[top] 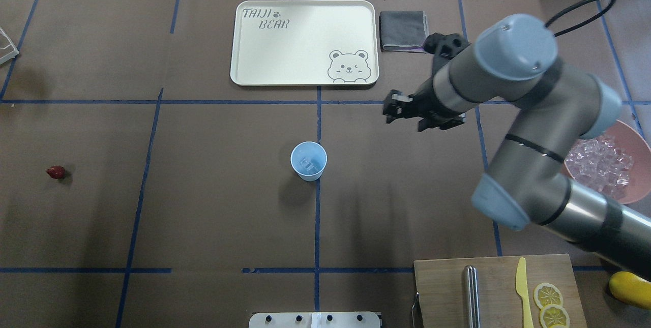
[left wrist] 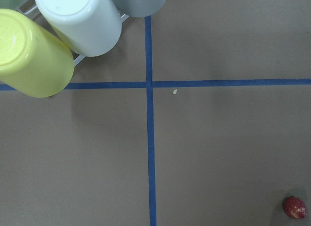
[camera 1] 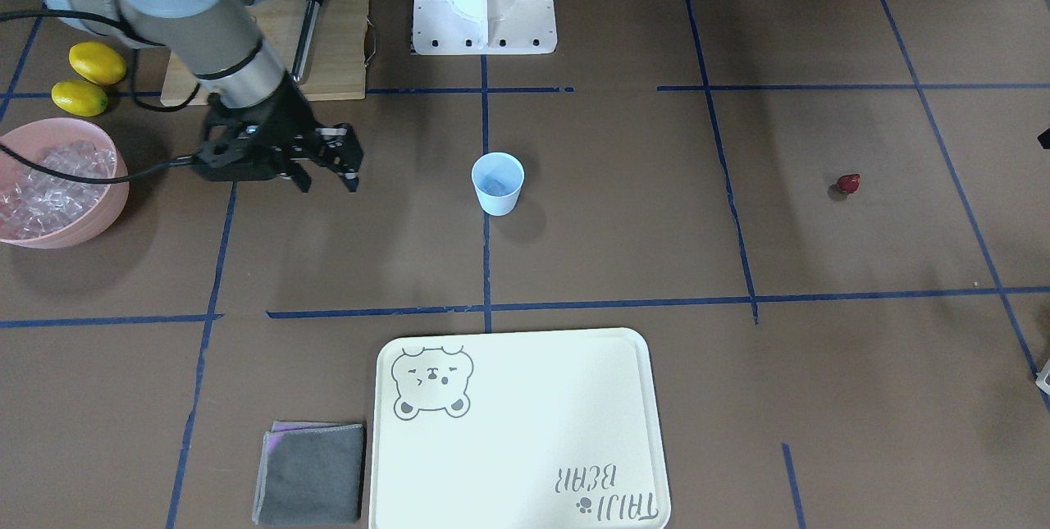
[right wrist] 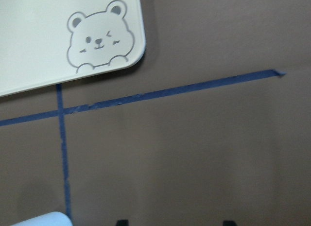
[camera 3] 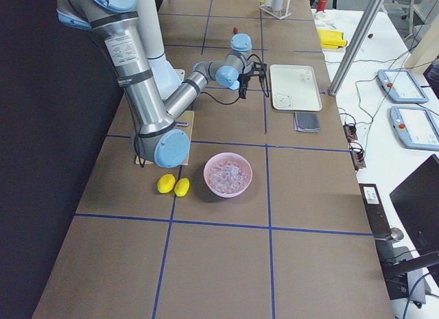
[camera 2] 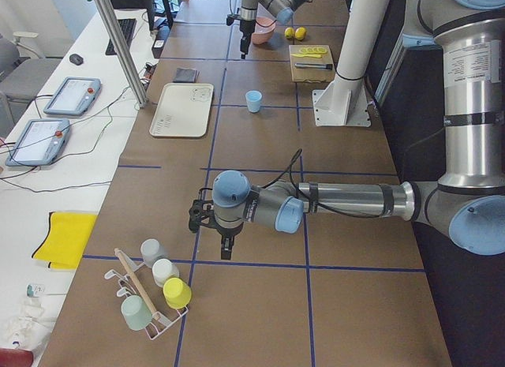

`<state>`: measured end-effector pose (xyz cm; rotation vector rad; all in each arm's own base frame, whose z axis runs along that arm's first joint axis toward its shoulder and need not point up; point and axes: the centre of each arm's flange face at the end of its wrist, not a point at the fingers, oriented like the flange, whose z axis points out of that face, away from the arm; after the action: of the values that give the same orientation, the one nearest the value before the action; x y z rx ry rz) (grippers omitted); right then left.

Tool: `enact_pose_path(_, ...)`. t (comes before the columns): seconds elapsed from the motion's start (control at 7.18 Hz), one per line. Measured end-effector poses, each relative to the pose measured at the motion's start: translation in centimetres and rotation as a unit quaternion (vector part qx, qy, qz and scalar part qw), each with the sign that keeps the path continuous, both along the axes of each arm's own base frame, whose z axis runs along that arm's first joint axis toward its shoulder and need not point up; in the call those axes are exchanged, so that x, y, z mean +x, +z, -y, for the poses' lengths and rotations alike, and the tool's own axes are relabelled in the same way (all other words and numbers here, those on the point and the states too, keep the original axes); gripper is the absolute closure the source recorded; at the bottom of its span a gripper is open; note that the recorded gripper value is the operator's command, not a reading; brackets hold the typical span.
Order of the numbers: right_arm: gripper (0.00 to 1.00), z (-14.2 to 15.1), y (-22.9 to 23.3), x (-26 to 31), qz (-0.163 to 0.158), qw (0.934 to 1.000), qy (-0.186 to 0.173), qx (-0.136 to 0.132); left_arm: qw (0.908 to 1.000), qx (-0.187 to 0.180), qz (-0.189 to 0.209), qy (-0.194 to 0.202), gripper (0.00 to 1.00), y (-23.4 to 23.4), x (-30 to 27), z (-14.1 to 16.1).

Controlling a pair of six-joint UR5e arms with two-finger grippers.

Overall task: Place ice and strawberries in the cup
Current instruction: 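Return the right gripper to the pink ice bowl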

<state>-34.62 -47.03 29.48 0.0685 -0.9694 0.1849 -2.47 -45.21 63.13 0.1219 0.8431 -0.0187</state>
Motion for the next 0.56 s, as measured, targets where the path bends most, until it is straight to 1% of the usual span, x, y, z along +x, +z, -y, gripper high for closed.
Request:
enact_pose_path(0.14, 0.27, 0.4, 4.0, 4.7, -0.023, 0.9996, -0.009, 0.014, 1.0, -0.001, 0.0, 0.0, 0.0, 0.0, 0.0, 0.0)
enact_pose_path(0.28, 0.27, 0.1, 7.7, 8.7, -0.046, 0.9985, -0.018, 0.025, 1.0, -0.001, 0.0, 0.0, 0.0, 0.1, 0.0, 0.0)
enact_pose_path(0.56, 0.23, -2.1, 14.0, 14.3, -0.092, 0.9947, -0.032, 0.035, 1.0, -0.001, 0.0, 0.0, 0.0, 0.1, 0.0, 0.0)
